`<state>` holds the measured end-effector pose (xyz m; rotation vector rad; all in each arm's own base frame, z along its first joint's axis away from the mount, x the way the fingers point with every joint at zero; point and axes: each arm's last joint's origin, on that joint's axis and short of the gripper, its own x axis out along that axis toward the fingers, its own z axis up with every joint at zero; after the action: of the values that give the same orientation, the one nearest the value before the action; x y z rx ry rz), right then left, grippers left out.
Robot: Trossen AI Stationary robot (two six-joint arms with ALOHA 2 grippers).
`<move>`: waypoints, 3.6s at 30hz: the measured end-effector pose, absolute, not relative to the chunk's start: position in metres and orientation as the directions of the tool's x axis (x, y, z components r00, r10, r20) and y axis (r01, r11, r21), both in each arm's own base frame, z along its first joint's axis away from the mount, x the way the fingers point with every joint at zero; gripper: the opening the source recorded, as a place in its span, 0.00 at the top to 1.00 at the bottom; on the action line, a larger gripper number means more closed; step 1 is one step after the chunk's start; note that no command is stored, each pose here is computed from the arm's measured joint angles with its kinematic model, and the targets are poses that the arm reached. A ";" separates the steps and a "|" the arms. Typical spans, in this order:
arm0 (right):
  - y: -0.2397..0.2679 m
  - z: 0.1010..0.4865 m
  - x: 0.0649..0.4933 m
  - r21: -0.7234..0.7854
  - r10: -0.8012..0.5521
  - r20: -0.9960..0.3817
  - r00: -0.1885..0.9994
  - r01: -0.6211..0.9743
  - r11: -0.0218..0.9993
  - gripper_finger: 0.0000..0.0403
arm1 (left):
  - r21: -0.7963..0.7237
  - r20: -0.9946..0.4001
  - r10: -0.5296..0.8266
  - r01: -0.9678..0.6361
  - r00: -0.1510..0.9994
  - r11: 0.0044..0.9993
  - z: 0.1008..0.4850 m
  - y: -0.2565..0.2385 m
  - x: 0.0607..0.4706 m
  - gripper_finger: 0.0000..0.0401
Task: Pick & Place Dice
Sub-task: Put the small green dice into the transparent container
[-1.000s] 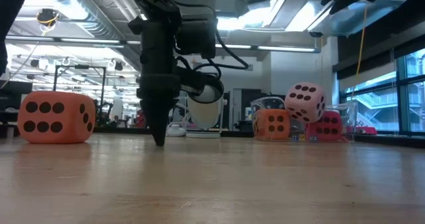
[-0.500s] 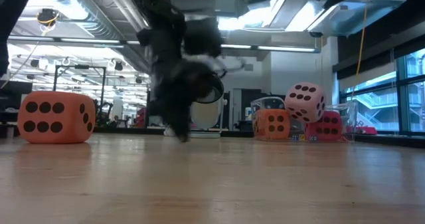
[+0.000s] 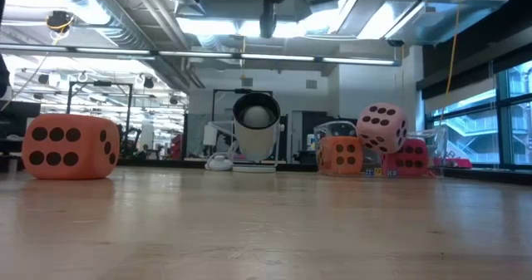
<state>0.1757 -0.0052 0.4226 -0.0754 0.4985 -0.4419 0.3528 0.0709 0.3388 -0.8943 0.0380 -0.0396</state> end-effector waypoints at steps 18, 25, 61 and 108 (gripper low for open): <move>0.041 0.420 0.258 -0.622 -0.475 -0.200 0.857 0.263 0.738 0.45 | -0.798 0.252 -0.121 0.277 0.960 0.535 0.377 0.097 0.329 0.98; 0.056 0.419 0.269 -0.577 -0.415 -0.165 0.895 0.254 0.776 0.45 | -0.782 0.274 -0.147 0.309 0.951 0.542 0.380 0.096 0.328 0.98; 0.066 0.412 0.288 -0.594 -0.419 -0.129 0.899 0.269 0.758 0.80 | -0.747 0.326 -0.242 0.406 0.914 0.526 0.386 0.083 0.329 0.98; 0.039 0.423 0.256 -0.210 -0.540 -0.170 0.824 0.505 0.837 0.87 | -0.702 0.283 -0.440 0.497 0.852 0.510 0.410 0.093 0.292 0.59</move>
<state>0.2559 0.0392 0.4233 -0.1592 0.2272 -0.5577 0.2923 0.0929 0.4099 -0.8681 -0.0709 -0.5645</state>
